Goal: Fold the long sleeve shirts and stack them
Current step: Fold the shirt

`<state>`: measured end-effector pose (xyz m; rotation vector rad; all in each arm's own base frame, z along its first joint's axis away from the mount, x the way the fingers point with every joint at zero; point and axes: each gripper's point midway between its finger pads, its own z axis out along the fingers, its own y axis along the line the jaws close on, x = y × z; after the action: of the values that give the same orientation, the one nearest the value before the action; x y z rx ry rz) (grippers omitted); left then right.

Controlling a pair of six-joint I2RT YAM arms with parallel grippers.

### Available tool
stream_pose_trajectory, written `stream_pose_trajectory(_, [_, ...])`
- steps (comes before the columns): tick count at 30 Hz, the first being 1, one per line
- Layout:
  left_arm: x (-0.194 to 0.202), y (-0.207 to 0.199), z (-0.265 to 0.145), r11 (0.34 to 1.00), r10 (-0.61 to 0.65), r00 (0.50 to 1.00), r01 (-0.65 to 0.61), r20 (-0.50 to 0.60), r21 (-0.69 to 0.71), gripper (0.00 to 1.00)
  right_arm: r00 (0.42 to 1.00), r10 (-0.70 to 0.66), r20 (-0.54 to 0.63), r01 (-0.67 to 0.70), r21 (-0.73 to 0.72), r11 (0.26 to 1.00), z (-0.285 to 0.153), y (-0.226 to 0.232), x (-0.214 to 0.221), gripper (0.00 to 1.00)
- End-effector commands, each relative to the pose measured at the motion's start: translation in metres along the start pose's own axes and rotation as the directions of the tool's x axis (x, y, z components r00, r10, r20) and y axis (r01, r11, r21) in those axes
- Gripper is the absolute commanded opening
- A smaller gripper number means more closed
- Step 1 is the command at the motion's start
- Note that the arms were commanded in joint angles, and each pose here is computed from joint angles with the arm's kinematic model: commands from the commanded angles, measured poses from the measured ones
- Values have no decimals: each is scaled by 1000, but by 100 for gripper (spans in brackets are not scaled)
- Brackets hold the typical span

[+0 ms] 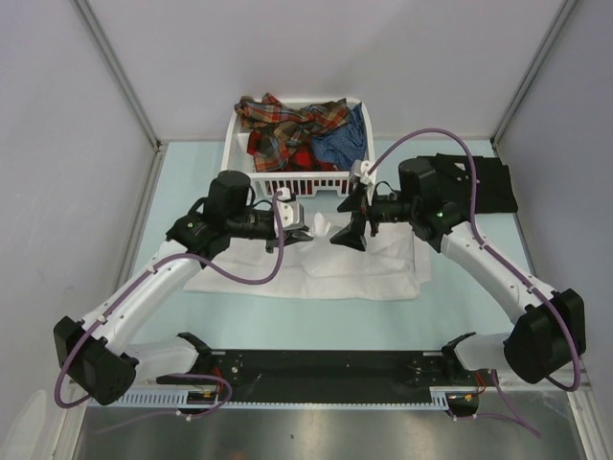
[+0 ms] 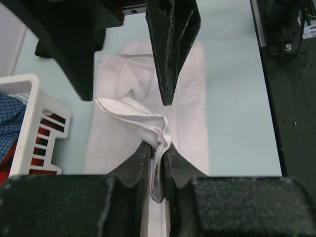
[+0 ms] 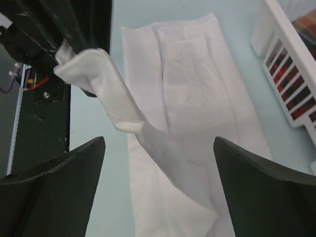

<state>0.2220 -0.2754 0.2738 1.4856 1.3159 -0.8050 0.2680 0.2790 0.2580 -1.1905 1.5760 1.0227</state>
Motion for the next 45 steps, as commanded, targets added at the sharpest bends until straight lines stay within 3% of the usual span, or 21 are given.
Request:
stream_pose_trajectory(1, [-19,-13,-2,986,121,990,-129,71,110,14,951,-296,86,303,-85,949,3,23,-42,95])
stream_pose_trajectory(6, [-18,-20,-2,979,130,988,-142,85,144,14,916,-393,76,401,-164,901,17,45,-45,87])
stream_pose_trajectory(9, [-16,-22,-2,978,128,988,-140,80,155,14,900,-429,82,436,-199,878,25,56,-49,75])
stream_pose_trajectory(10, [-16,-22,-2,978,129,989,-139,79,154,14,900,-428,81,435,-209,876,27,59,-49,62])
stream_pose_trajectory(12, [-16,-21,-2,978,134,988,-144,75,150,15,896,-437,74,443,-209,872,30,57,-52,49])
stream_pose_trajectory(13, [-15,-22,-3,979,129,989,-138,71,148,16,902,-427,58,429,-216,877,30,57,-50,28])
stream_pose_trajectory(15, [-13,-19,-5,985,115,992,-121,52,125,21,901,-432,35,431,-192,882,30,50,-53,0])
stream_pose_trajectory(16, [-11,-16,-6,988,103,994,-107,42,109,41,902,-431,35,430,-172,886,29,47,-57,0])
stream_pose_trajectory(17, [-10,-12,-11,993,85,996,-87,32,81,54,914,-404,28,404,-140,904,25,38,-59,0])
stream_pose_trajectory(19, [-9,4,-18,999,31,999,-31,10,-23,73,915,-400,53,402,-34,915,20,14,-74,0])
stream_pose_trajectory(23, [-2,26,-50,970,-56,998,64,40,-234,99,904,-420,76,408,136,903,0,-49,-98,0])
stream_pose_trajectory(25, [-4,37,-71,938,-47,998,60,46,-341,99,898,-435,60,417,195,888,-12,-81,-105,0])
stream_pose_trajectory(32, [17,42,-94,875,-112,994,95,-8,-475,100,852,-523,7,498,293,816,-22,-158,-131,0])
stream_pose_trajectory(38, [40,53,-111,779,-216,976,179,11,-601,99,777,-630,-10,599,319,734,-18,-179,-151,0])
stream_pose_trajectory(42, [52,57,-116,744,-260,965,207,10,-635,99,752,-659,-10,624,333,707,-14,-193,-167,0])
stream_pose_trajectory(45, [55,60,-121,722,-274,962,212,9,-658,100,770,-638,-9,603,334,724,-9,-188,-175,0])
